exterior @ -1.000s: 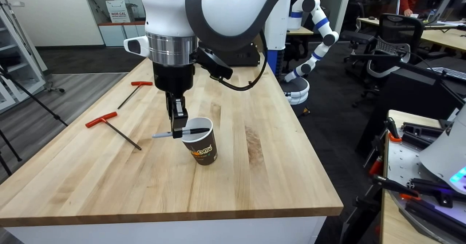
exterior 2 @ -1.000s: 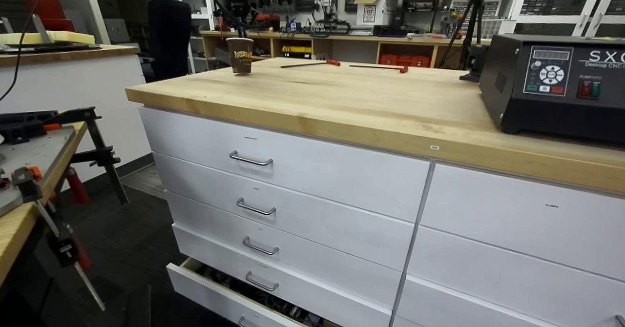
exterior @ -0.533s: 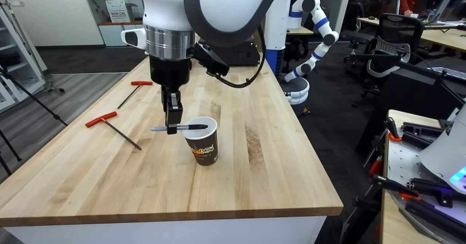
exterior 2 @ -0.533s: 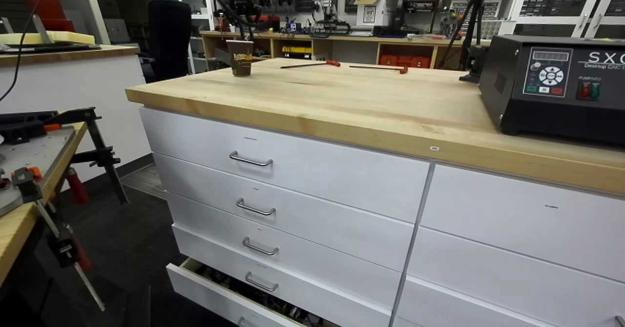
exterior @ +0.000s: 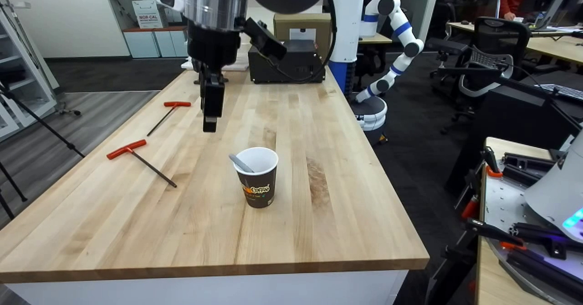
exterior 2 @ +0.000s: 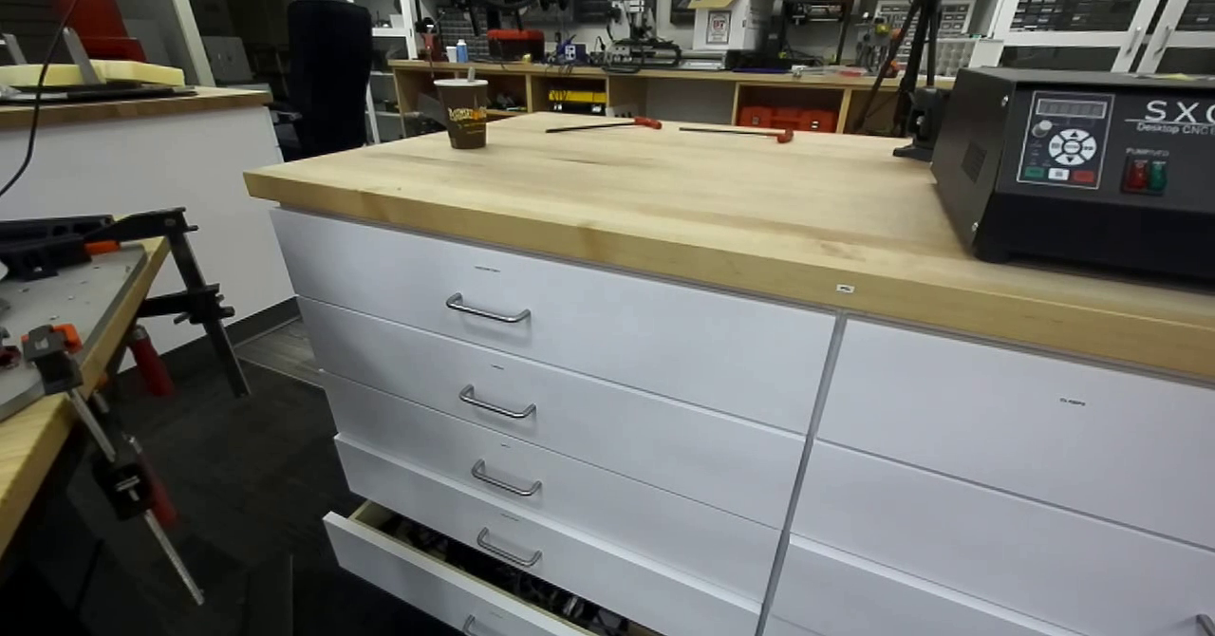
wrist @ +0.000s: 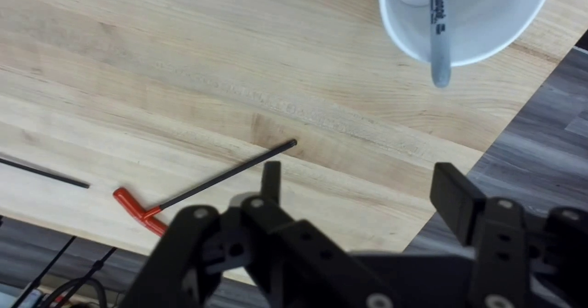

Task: Move the cup to the left side of the black sharpie and put the sharpie in it

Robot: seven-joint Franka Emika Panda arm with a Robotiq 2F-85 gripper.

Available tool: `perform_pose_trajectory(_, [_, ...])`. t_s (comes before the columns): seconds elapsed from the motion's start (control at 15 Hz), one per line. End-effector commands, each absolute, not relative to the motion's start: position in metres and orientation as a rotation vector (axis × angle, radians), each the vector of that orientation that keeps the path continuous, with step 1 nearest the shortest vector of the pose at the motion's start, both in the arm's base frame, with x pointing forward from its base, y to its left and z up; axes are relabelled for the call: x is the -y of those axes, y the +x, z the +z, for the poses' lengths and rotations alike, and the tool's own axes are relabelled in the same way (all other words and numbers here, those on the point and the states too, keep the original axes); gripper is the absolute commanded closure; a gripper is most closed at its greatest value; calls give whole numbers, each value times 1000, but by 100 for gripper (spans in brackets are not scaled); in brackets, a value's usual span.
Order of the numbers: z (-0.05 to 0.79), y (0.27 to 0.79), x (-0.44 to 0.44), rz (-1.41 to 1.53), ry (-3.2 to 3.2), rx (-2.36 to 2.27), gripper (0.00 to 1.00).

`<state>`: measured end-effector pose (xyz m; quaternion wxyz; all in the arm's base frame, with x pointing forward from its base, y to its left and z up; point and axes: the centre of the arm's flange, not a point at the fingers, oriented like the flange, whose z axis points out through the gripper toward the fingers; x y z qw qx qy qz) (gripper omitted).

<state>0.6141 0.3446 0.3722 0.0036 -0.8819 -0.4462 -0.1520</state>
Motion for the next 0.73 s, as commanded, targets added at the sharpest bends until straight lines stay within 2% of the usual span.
perform_pose_trajectory(0.0, [411, 588, -308, -530, -2834, 1311, 0])
perform_pose_trajectory(0.47, [431, 560, -221, -347, -3066, 1124, 0])
perform_pose_trajectory(0.53, [426, 592, -249, -394, -2998, 1172, 0])
perform_pose_trajectory(0.67, [427, 591, -241, -389, -3009, 1160, 0])
